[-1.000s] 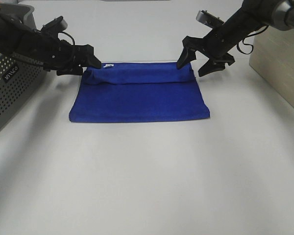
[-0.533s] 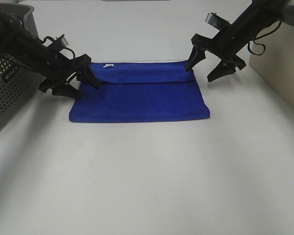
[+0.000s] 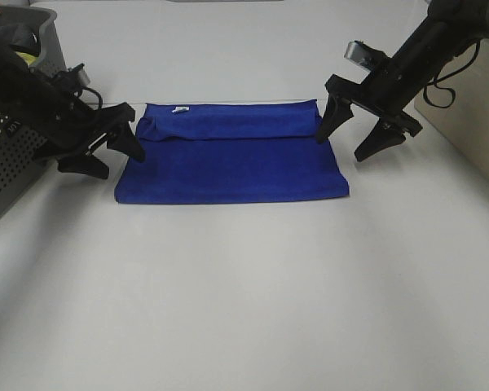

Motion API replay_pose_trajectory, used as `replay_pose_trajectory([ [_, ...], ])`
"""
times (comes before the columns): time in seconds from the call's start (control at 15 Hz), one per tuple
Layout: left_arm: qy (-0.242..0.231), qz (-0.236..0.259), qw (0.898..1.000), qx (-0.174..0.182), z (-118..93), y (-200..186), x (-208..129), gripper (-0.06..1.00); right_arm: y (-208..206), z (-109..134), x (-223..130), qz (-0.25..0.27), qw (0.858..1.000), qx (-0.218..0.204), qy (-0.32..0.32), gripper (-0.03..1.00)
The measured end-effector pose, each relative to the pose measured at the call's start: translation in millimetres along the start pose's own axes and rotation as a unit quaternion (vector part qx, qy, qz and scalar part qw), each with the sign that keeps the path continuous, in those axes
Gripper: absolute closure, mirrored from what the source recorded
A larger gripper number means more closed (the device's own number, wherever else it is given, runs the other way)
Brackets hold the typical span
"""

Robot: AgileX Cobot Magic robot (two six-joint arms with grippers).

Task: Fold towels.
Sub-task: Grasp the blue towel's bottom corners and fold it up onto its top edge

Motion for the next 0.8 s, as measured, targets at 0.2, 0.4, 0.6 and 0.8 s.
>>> replay_pose_trajectory([
  [0.2,-0.003,-0.004,1.000,0.003,-1,6,-6,0.28,16,-9,-9,0.005,1.000,-0.005,0.009,0.21],
  [0.4,0.011,-0.008,1.000,0.006,-13,20,-12,0.28,25,-14,-13,0.001,1.000,-0.010,0.018,0.21],
  [0.6,0.003,-0.010,1.000,0.004,-24,31,-18,0.28,27,-13,-14,0.002,1.000,-0.006,0.019,0.21],
  [0.8,-0.010,-0.010,1.000,0.000,-27,35,-20,0.31,35,1,-13,0.000,1.000,-0.005,0.006,0.28],
])
Point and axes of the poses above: a point on each arm's last joint axis where the gripper is mounted, y pointing out along that axis toward the gripper, z along the wrist's bending axis when the last joint is at zero, x = y × z, the point moved 6 cm from there along y, pointing out along that axis toward the gripper, and after that the axes turned 5 degrees about -y, right-handed, at the moved point
